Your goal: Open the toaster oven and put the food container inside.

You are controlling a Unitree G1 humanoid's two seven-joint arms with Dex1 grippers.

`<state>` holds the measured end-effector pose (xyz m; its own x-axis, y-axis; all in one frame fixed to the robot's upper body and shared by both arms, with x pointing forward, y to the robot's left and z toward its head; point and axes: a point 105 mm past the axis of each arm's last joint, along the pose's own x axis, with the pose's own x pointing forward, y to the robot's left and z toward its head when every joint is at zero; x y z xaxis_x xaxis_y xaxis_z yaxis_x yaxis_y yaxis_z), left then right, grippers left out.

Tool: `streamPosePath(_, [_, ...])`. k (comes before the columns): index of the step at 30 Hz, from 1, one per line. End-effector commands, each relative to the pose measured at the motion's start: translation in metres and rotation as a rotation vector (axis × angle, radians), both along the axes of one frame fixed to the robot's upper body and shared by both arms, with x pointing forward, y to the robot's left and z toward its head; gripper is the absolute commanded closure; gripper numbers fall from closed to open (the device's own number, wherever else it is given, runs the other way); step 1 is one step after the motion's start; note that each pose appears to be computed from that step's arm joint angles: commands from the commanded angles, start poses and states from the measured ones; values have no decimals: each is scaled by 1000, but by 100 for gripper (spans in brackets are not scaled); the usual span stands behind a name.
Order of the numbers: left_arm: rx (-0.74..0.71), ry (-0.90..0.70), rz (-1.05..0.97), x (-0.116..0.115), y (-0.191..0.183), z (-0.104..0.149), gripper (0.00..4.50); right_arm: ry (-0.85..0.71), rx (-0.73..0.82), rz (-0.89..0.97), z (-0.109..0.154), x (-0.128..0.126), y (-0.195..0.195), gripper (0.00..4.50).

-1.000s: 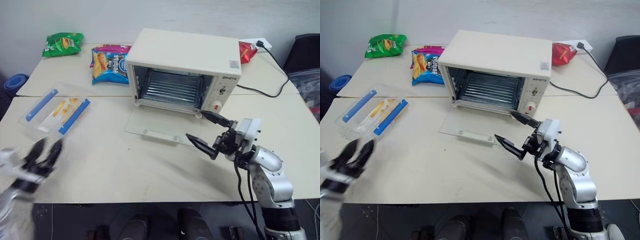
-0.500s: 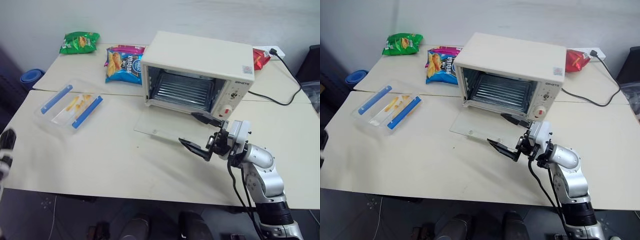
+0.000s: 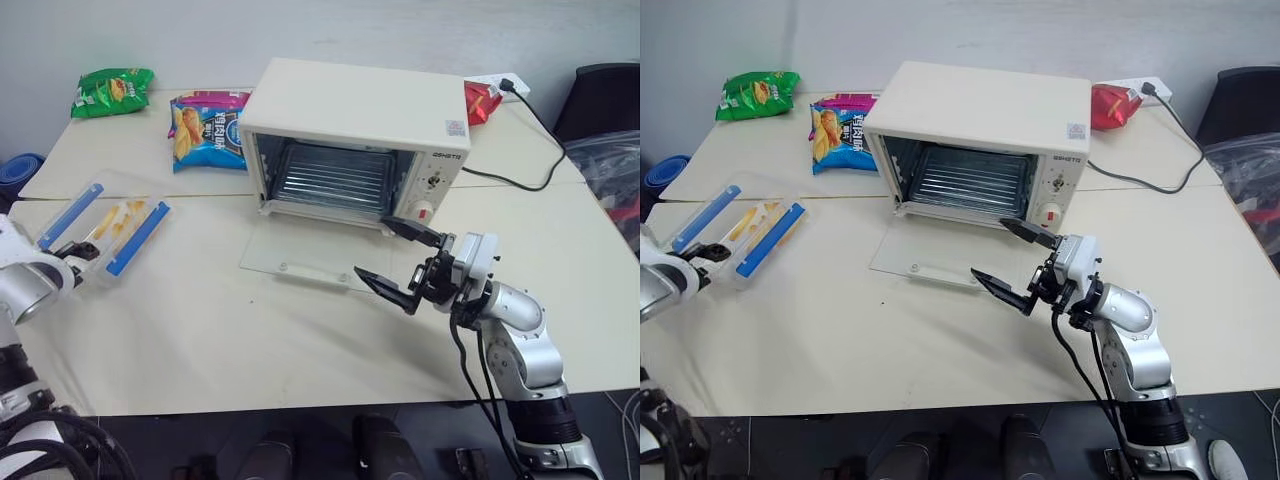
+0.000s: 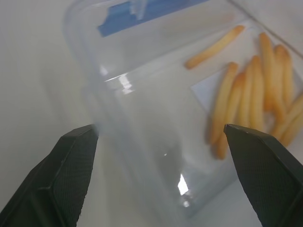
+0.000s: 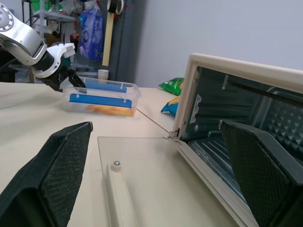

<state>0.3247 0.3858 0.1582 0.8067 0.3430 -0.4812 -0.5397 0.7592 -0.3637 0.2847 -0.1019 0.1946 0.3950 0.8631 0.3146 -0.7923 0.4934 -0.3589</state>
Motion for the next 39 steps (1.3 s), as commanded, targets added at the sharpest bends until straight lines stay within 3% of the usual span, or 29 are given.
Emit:
streamPosePath(1, [7, -15, 23, 4, 6, 7, 58, -44, 17, -5, 9, -6, 1, 0])
streamPosePath(10, [13, -1, 44, -2, 15, 2, 323, -33, 15, -25, 7, -3, -4, 0])
streamPosePath(12, [45, -62, 73, -3, 24, 13, 382, -26, 12, -27, 5, -3, -5, 0])
streamPosePath(14, [194, -137, -29, 0, 23, 36, 418, -20, -1, -30, 3, -3, -7, 0])
streamPosePath(17, [270, -155, -130, 1, 17, 46, 421, -15, -10, -35, 1, -2, -10, 0])
streamPosePath(21, [317, -202, -414, 4, -8, 71, 421, 4, -31, -65, -5, 1, -18, 0])
streamPosePath(25, [290, -214, -721, 6, -59, 82, 421, 18, -55, -117, -10, -1, -32, 0])
streamPosePath(33, [173, -112, -1183, 10, -174, 64, 421, 50, -66, -221, -16, -14, -52, 0])
streamPosePath(39, [177, -103, -1187, 35, -209, 59, 421, 55, -54, -250, -16, -21, -52, 0])
